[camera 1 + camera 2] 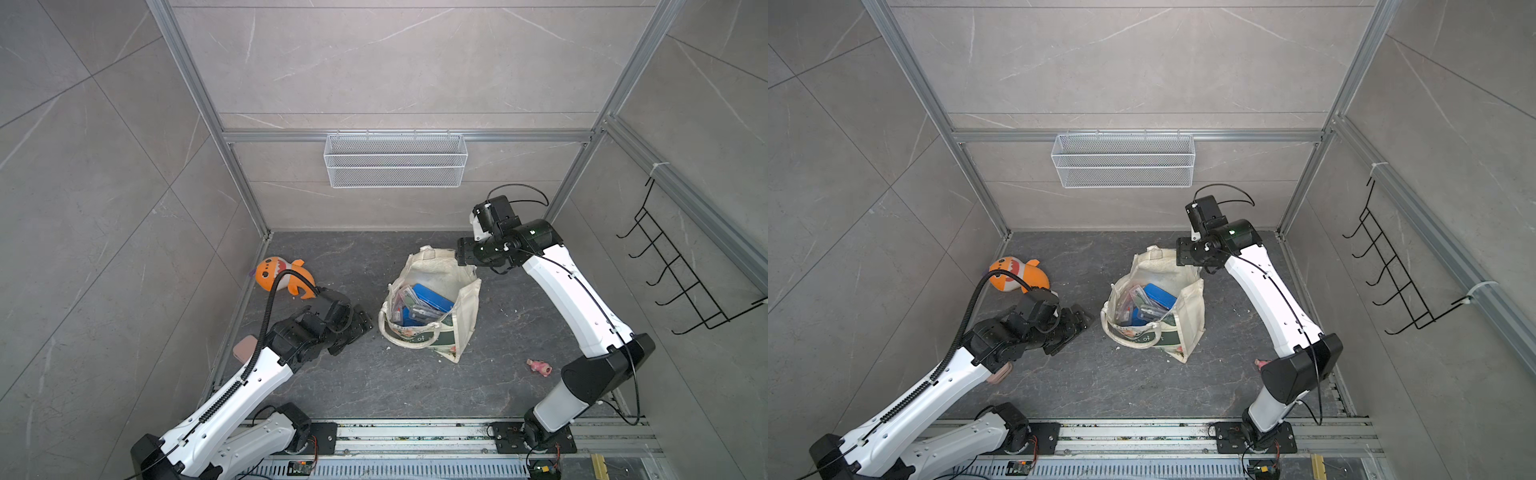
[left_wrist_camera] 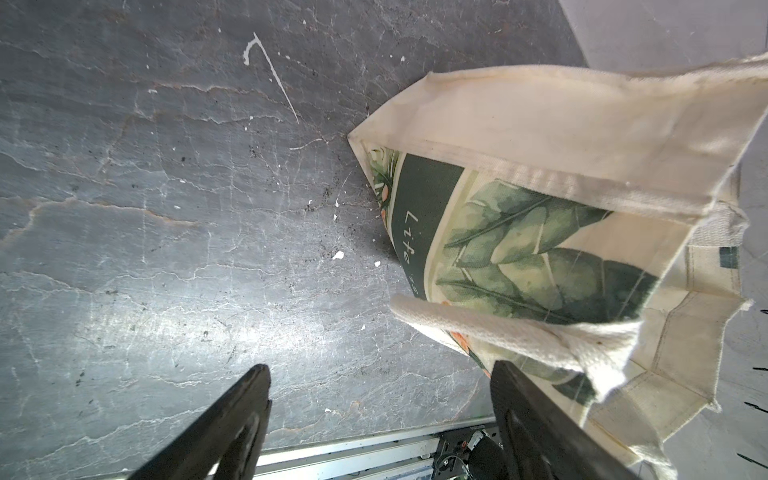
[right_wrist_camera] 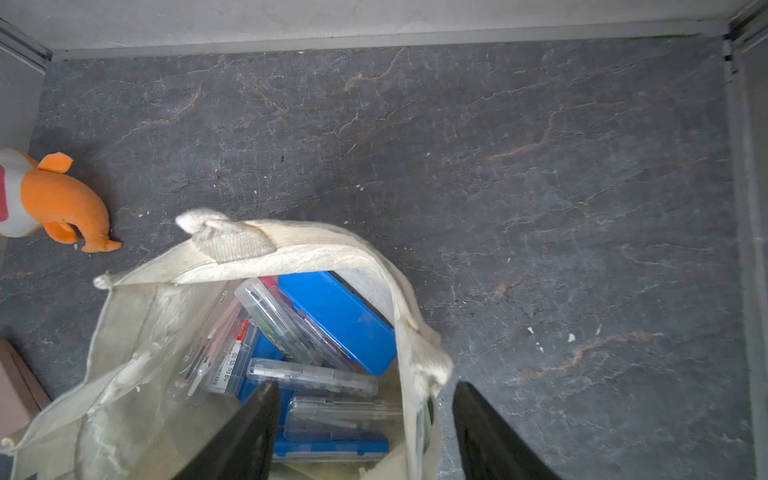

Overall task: Take out the compass set from the canvas bag
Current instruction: Adjust the canvas bag at the center of the board.

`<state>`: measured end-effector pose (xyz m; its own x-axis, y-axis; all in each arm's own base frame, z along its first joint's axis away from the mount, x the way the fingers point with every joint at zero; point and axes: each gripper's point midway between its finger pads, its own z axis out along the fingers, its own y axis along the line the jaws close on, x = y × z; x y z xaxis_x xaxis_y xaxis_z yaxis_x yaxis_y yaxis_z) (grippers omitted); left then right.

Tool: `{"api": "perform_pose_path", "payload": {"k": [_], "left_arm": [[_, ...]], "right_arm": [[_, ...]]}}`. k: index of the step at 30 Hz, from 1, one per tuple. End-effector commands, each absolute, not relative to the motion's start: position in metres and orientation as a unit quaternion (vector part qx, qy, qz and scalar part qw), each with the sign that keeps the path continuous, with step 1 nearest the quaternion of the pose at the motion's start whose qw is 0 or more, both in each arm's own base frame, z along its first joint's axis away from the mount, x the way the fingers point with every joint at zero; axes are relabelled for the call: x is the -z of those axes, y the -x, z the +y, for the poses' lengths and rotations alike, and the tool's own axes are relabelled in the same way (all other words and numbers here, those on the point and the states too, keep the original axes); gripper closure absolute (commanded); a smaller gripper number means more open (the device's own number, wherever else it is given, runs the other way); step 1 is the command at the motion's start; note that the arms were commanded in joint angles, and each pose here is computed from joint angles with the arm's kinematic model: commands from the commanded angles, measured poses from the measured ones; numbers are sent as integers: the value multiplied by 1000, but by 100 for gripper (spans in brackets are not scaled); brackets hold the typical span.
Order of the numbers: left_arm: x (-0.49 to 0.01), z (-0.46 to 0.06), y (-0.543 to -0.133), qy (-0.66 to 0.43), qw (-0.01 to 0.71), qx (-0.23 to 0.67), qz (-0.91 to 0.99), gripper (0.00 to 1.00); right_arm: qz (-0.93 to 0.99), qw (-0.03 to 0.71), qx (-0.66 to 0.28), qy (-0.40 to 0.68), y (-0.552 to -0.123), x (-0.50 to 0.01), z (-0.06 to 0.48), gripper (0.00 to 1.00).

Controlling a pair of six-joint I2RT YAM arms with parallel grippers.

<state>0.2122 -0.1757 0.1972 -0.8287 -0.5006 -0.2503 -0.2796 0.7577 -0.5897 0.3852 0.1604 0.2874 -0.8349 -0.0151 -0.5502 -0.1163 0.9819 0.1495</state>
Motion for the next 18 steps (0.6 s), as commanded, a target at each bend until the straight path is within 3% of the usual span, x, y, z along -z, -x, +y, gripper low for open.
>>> {"api": "perform_pose_path", "payload": {"k": [1,8,18], "left_arm": [[-204,-178,-217,229,210,283,908,14],[-208,-187,-216,234,200,308,900,15],[-232,-208,-208,233,187,355,886,14]], "right_arm": [[951,271,-133,69,-393,-286,177,31],[963,238,-106,70,-399,-256,168,34],[963,258,-67,44,-401,-267,138,31]]}}
